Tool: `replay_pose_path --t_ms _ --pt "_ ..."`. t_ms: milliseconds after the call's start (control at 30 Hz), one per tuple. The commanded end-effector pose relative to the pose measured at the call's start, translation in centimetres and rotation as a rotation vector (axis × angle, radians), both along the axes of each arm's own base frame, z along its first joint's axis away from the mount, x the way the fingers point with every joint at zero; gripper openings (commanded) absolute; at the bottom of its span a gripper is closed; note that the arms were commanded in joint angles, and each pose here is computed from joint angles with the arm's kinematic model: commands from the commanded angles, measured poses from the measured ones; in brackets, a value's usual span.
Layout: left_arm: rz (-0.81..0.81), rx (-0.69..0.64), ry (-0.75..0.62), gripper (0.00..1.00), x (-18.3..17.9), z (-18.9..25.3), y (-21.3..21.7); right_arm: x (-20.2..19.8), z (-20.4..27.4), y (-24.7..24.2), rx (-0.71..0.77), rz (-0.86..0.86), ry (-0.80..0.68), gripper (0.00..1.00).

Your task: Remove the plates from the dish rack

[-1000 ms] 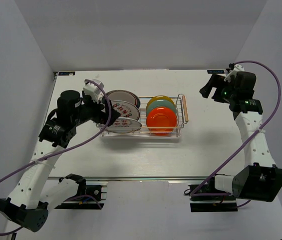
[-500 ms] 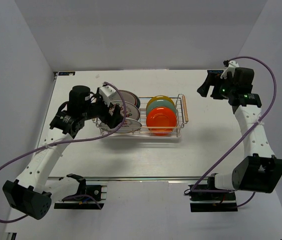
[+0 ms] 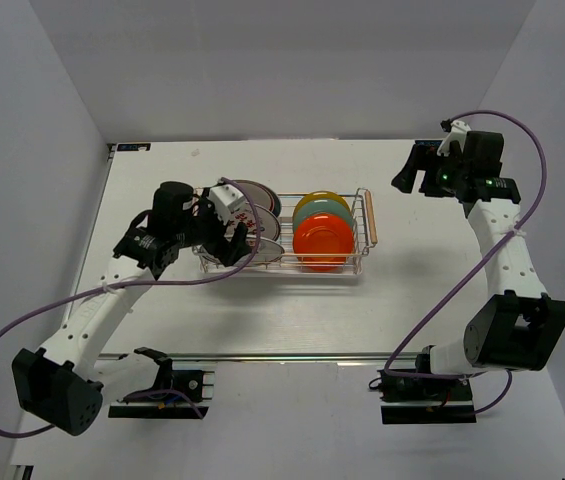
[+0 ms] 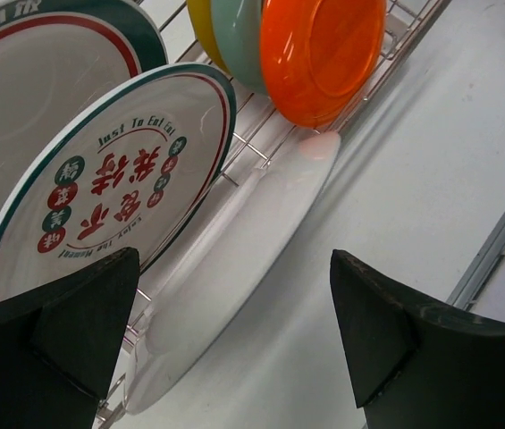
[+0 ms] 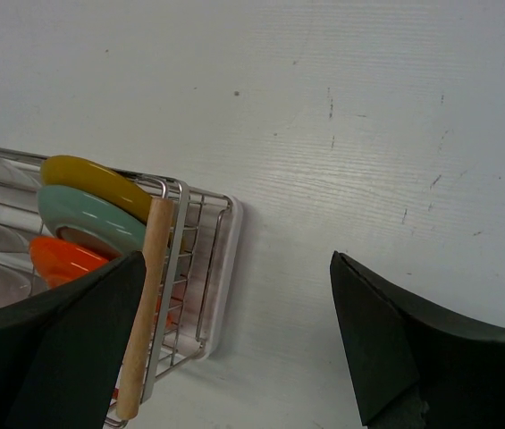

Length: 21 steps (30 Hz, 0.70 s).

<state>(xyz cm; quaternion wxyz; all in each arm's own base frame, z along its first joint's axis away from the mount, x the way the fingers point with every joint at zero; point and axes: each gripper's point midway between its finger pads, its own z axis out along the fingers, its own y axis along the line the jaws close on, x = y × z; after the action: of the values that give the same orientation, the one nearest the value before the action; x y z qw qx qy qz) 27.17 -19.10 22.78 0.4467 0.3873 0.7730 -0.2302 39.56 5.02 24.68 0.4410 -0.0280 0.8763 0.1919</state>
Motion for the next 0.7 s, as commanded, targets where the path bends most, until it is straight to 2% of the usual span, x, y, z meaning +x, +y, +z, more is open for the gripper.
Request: replay_pose_path --t_ms 0,167,400,667 --pt "0.014 0.008 -0.036 0.96 0.9 0.2 0.0 0.2 2.3 0.9 0.023 0.057 -0.055 0.89" --pt "0.027 0.016 -0.105 0.93 1.5 1.2 0.3 0.0 1.9 1.1 0.038 0.058 -0.051 0.89" --pt "0.04 0.106 -0.129 0.82 3.1 0.0 0.8 0.0 2.5 1.1 0.041 0.058 -0.059 0.89" --pt "0.022 0.12 -0.158 0.7 4.0 0.3 0.5 0.2 2.2 1.3 0.062 0.049 -0.04 0.89"
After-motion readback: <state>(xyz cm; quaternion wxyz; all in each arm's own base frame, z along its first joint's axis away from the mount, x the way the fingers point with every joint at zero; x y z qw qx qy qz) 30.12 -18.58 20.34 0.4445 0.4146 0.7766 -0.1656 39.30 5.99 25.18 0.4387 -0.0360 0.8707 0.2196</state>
